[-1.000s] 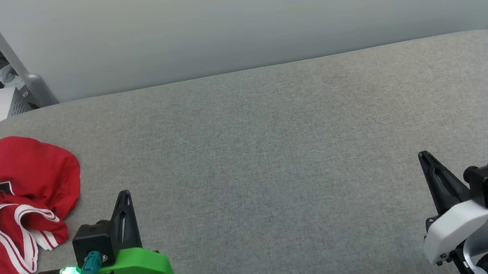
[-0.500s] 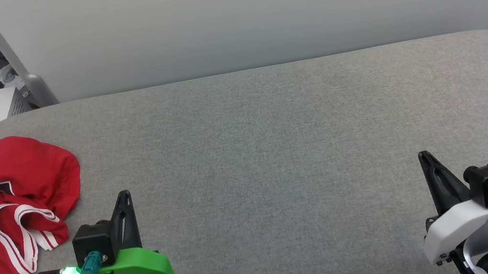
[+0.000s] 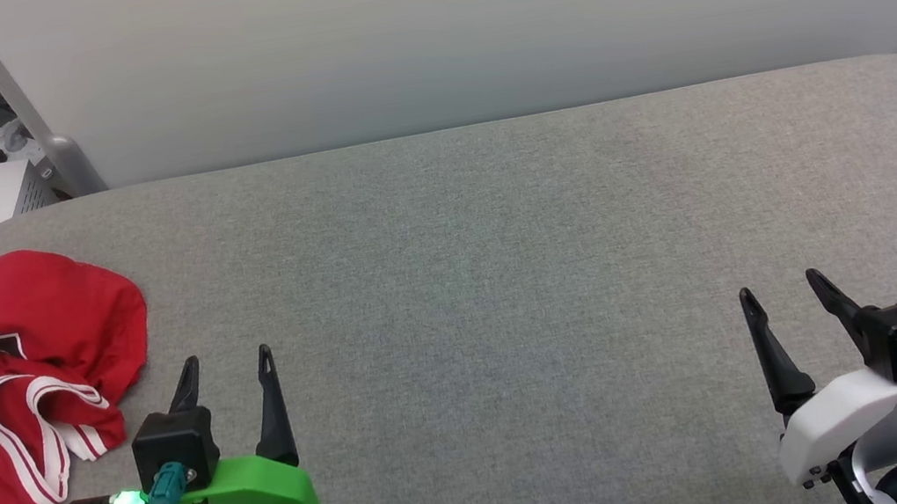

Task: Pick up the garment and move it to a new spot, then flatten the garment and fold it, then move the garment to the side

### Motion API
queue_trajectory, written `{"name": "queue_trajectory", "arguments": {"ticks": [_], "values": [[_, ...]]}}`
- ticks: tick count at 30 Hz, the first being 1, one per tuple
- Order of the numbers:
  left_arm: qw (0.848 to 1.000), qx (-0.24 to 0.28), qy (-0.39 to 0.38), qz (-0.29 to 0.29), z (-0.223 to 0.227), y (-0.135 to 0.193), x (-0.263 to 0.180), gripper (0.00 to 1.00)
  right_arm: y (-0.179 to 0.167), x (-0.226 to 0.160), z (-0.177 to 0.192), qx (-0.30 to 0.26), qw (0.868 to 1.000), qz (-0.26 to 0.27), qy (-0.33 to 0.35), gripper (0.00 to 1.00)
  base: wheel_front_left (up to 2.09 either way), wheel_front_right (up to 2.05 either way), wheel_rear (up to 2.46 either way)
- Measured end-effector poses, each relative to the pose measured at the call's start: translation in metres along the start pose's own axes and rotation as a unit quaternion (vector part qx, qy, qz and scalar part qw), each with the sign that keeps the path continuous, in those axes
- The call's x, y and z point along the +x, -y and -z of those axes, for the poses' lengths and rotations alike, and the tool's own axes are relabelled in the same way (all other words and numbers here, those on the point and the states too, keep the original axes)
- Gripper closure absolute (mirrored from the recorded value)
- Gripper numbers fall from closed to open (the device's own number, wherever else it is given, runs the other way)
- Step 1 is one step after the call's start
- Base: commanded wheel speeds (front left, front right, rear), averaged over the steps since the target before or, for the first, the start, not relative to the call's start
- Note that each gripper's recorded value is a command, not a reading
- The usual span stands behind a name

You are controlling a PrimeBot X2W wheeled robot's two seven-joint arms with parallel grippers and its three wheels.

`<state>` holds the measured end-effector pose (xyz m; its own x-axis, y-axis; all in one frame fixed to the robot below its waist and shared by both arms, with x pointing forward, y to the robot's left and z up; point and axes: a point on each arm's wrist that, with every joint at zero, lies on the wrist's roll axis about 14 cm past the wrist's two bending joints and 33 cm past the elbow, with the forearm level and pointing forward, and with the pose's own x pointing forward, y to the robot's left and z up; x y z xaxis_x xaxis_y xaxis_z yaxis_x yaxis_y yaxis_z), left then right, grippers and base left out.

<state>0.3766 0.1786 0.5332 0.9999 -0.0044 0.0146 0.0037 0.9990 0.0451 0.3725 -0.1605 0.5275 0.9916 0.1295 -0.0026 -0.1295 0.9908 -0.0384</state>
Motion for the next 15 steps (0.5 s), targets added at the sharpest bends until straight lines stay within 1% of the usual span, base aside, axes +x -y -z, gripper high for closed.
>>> {"name": "queue_trajectory", "arguments": {"ticks": [15], "values": [[1.0, -0.013, 0.005, 0.004, 0.0023, 0.0025, 0.0002, 0.0, 0.0062, -0.0009, -0.0001, 0.011, 1.0, 0.009, 0.009, 0.0, 0.0, 0.0, 0.0]]}}
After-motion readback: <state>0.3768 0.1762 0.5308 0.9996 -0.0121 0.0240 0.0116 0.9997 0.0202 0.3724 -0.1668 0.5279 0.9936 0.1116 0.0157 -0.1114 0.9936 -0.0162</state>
